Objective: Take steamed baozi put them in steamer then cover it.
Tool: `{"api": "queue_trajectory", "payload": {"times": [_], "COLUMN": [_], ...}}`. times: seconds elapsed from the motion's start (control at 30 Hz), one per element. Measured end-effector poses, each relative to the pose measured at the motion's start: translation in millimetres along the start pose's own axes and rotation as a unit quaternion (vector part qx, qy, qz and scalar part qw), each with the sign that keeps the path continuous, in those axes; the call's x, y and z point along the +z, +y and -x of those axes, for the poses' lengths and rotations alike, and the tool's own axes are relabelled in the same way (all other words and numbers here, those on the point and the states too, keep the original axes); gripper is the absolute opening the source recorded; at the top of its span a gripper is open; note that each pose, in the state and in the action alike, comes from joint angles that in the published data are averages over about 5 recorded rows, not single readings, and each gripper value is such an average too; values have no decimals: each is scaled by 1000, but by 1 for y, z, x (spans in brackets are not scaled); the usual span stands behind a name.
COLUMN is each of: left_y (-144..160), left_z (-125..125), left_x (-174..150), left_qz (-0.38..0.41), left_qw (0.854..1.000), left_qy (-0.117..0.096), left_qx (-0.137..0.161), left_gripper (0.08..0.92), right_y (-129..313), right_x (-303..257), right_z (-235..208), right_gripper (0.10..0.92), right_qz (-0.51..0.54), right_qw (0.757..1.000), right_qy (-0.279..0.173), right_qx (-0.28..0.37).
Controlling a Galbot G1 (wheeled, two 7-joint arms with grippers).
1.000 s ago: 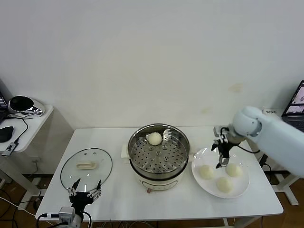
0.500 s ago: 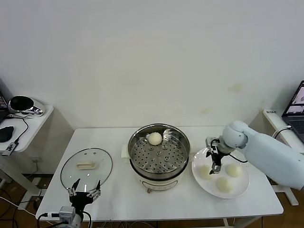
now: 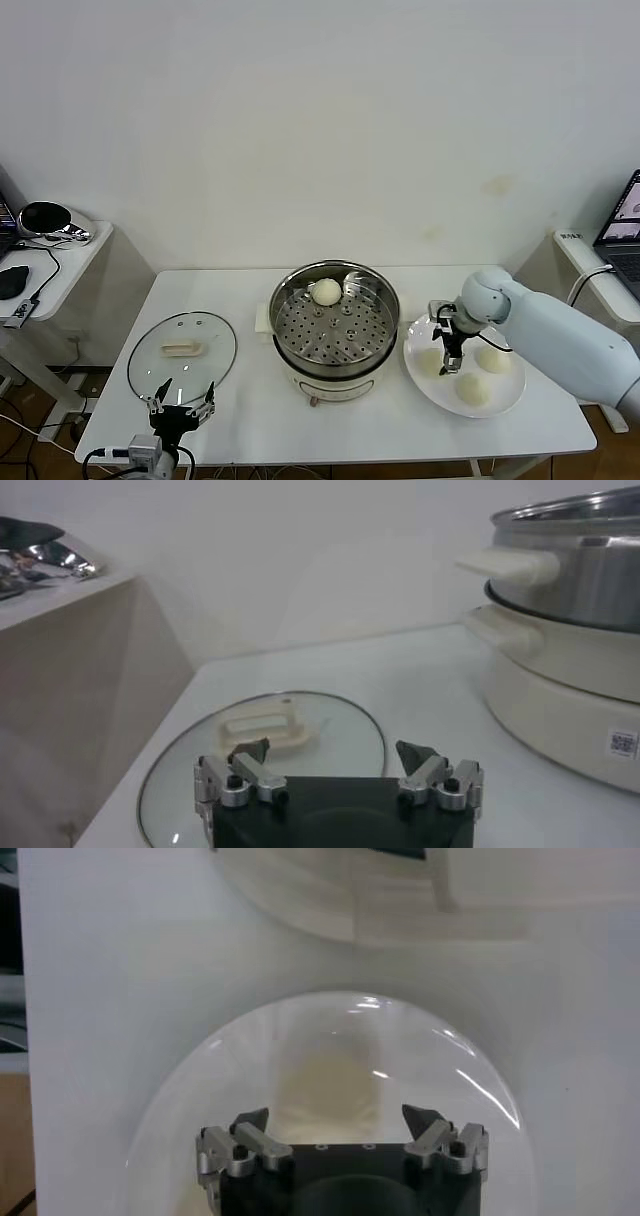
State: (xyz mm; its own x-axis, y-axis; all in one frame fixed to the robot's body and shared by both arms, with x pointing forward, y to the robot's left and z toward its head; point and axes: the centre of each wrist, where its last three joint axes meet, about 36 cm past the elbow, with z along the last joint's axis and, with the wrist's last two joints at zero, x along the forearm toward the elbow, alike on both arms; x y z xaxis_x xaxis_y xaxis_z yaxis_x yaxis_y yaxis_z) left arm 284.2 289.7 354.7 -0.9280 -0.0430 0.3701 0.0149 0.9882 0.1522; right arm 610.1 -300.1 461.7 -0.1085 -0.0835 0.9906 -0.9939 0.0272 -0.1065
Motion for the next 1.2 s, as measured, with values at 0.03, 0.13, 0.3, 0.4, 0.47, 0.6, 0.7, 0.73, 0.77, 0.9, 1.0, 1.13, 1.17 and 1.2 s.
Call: {"api": "queue_trajectory", "payload": {"times": [0.03,0.13,0.3,0.4,0.47,0.6,0.7,0.73,0.77,0.9,1.0,1.13,1.17,1.2], "left_y": [0,0,0,0,-1,-1,-1,-1,-1,-2,-3,-4,-5,-5], "left_z": [0,0,0,0,0,0,0,0,0,0,0,1,1,2], "left_x": [0,1,2,2,2,3,3,3,3,3,3,2,2,1], "left_qz": [0,0,0,0,0,0,0,0,0,0,0,0,0,-1], "left_qw": [1000,1000,1000,1000,1000,1000,1000,1000,1000,1000,1000,1000,1000,1000], "left_qy": [0,1,2,2,2,3,4,4,4,4,3,2,1,0], "left_qx": [0,0,0,0,0,1,1,1,1,1,2,3,3,4], "left_gripper": [823,823,823,823,823,823,823,823,823,823,823,823,823,823], "right_y": [0,1,0,1,2,2,2,2,1,1,0,-3,-4,-6], "right_x": [0,0,2,3,4,5,7,7,8,10,13,17,18,19], "right_z": [1,5,8,9,11,11,11,11,11,8,1,-14,-19,-25], "right_gripper": [823,823,823,823,811,726,654,633,620,592,582,570,569,569], "right_qz": [0,0,2,4,5,7,9,10,11,14,17,21,22,23], "right_qw": [1000,1000,1000,1000,1000,1000,1000,1000,1000,1000,1000,1000,1000,1000], "right_qy": [0,1,3,4,3,1,1,0,0,-1,-1,-3,-3,-3], "right_qx": [0,0,1,0,0,0,0,0,1,2,4,8,10,12]}}
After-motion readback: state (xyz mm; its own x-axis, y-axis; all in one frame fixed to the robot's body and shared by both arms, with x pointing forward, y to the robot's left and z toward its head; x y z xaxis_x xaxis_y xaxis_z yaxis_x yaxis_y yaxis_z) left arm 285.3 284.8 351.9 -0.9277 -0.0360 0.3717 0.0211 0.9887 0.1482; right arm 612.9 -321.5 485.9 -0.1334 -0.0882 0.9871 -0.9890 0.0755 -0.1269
